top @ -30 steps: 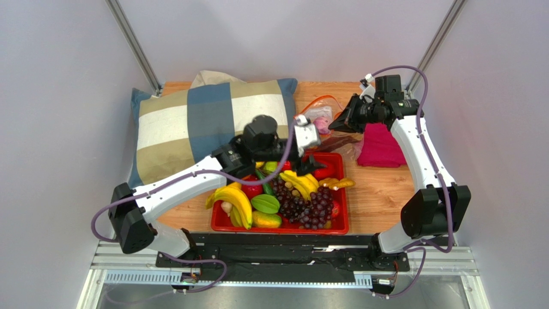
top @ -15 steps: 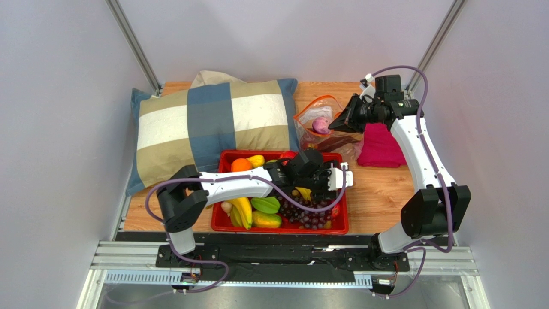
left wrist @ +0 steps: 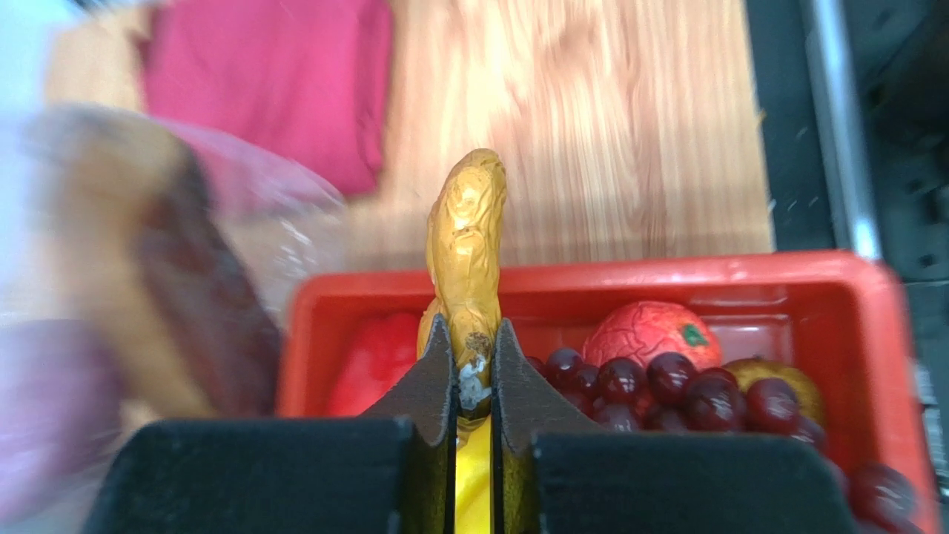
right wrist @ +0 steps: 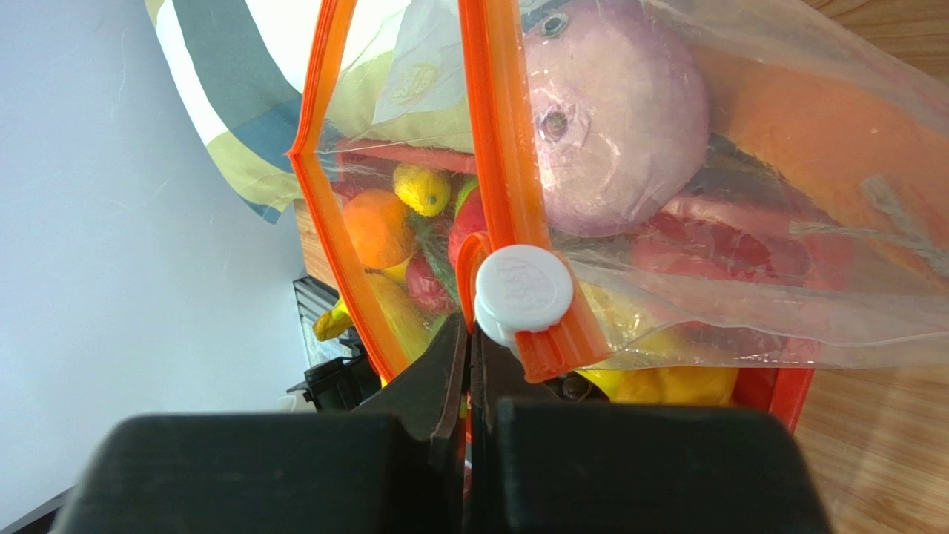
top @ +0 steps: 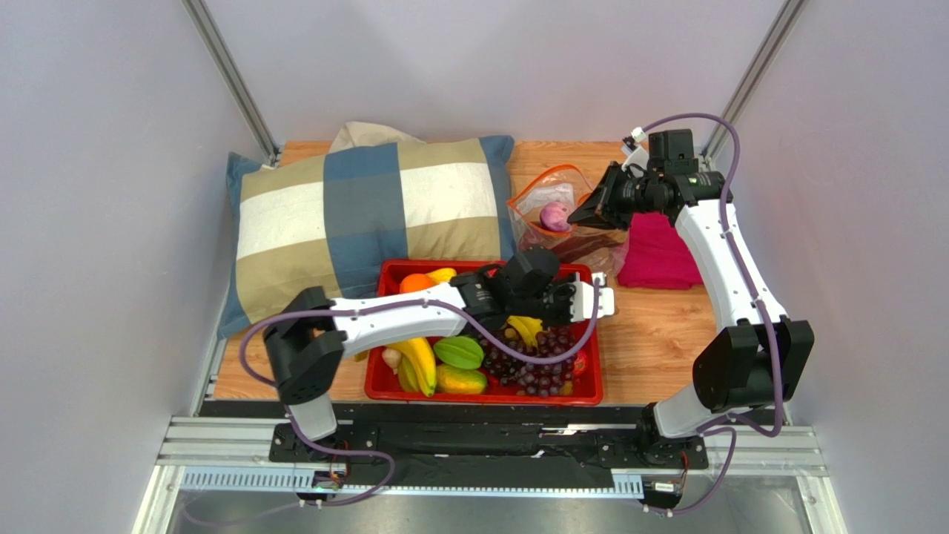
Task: Place the food in the zip-top bag and seal the zipper
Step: Pick up the fake vegetable from the bin, then place the fake vegetable in the zipper food storage bag.
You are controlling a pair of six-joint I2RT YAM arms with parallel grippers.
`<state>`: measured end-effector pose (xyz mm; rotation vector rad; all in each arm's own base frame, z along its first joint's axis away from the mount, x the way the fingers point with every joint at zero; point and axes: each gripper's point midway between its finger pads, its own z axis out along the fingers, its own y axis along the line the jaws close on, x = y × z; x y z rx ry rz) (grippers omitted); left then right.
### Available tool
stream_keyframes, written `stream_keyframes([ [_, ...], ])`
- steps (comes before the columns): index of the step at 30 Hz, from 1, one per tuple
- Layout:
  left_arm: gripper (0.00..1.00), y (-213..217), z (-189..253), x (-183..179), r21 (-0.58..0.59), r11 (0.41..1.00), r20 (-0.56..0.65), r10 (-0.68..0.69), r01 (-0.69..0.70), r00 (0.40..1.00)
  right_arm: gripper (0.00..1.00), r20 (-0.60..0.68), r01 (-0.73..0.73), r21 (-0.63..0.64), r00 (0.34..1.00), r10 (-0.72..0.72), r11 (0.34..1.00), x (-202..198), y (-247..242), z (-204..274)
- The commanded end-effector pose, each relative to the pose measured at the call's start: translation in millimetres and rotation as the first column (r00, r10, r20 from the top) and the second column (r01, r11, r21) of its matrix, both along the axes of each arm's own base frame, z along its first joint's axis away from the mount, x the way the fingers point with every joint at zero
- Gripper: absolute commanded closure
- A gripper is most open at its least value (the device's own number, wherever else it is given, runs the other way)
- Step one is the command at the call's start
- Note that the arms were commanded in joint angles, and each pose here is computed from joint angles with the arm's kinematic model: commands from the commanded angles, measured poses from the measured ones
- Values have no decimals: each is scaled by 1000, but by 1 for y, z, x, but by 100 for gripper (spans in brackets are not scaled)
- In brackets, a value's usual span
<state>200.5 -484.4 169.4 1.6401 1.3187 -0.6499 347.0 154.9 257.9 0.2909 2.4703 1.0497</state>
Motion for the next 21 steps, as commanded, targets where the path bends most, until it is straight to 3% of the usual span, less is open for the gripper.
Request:
stream_keyframes([
  [1,100,14,116,-13,-228,973,25,-24,29,999,100,65,-17,21,998,16,1000,5,4,18],
  [7,100,54,195,0,-374,926,-71,32,-56,997,100,70,-22,26,997,20,999,5,5,19],
  [11,100,91,242,37,-500,842,-195,120,-204,973,100,72,-29,27,997,27,999,4,6,18],
  [12,100,101,262,56,-562,797,-163,152,-219,975,100,73,-30,28,997,28,999,3,6,19],
  [15,100,105,281,76,-616,753,-136,190,-233,972,100,69,-37,31,997,35,999,2,7,17],
  [21,100,88,248,116,-571,772,-224,179,-278,958,100,86,-47,32,995,44,998,6,8,21],
])
